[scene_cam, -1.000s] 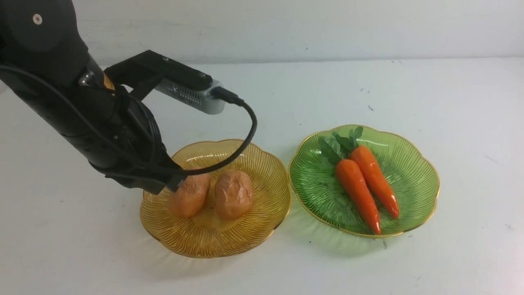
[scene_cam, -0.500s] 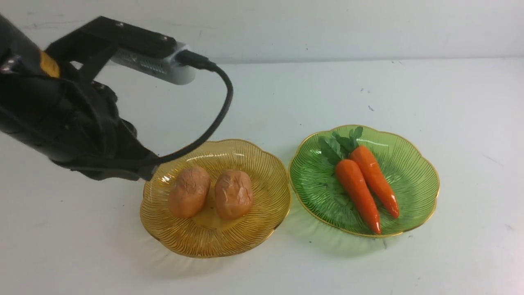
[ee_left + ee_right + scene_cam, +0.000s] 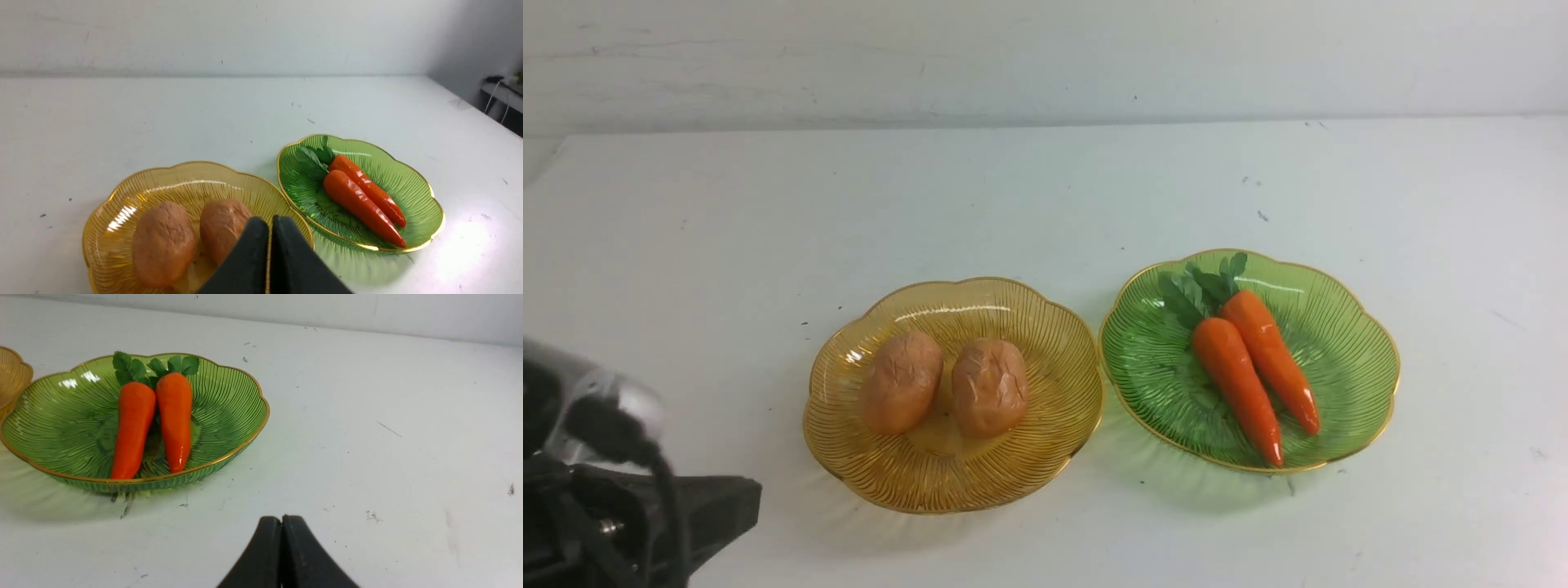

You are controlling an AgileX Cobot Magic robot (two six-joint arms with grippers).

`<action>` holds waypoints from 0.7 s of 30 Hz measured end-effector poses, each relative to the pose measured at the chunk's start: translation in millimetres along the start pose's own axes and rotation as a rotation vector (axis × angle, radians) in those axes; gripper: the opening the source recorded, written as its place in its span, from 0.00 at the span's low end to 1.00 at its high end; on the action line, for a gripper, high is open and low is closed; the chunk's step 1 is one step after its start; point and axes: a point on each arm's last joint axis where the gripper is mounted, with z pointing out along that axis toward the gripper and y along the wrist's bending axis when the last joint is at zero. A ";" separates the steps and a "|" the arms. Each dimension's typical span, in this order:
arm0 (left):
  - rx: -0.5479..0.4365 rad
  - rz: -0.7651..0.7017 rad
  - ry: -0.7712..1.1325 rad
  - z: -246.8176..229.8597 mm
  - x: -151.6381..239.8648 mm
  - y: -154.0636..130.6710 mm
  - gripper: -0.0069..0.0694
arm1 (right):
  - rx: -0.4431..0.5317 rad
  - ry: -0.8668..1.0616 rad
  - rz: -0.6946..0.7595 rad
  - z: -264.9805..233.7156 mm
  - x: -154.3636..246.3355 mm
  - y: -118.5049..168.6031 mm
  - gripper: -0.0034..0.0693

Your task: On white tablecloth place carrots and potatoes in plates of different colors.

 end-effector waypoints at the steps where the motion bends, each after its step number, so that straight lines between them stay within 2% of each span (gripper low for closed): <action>1: 0.000 0.000 -0.003 0.1 0.0 0.1 0.09 | 0.000 0.000 0.000 0.0 0.0 0.0 0.03; 7: 0.000 0.001 -0.003 0.2 0.2 0.1 0.09 | 0.000 0.000 0.000 0.0 0.0 0.0 0.03; 12: -0.019 0.083 0.028 2.6 11.6 4.5 0.09 | 0.000 0.000 0.000 0.0 0.0 0.0 0.03; 16: -0.059 0.205 0.040 -7.4 46.8 16.6 0.09 | 0.000 0.000 0.000 0.0 0.0 0.0 0.03; 21: -0.201 0.245 -0.018 -20.7 92.9 37.6 0.09 | 0.000 0.000 -0.008 0.0 0.0 0.0 0.03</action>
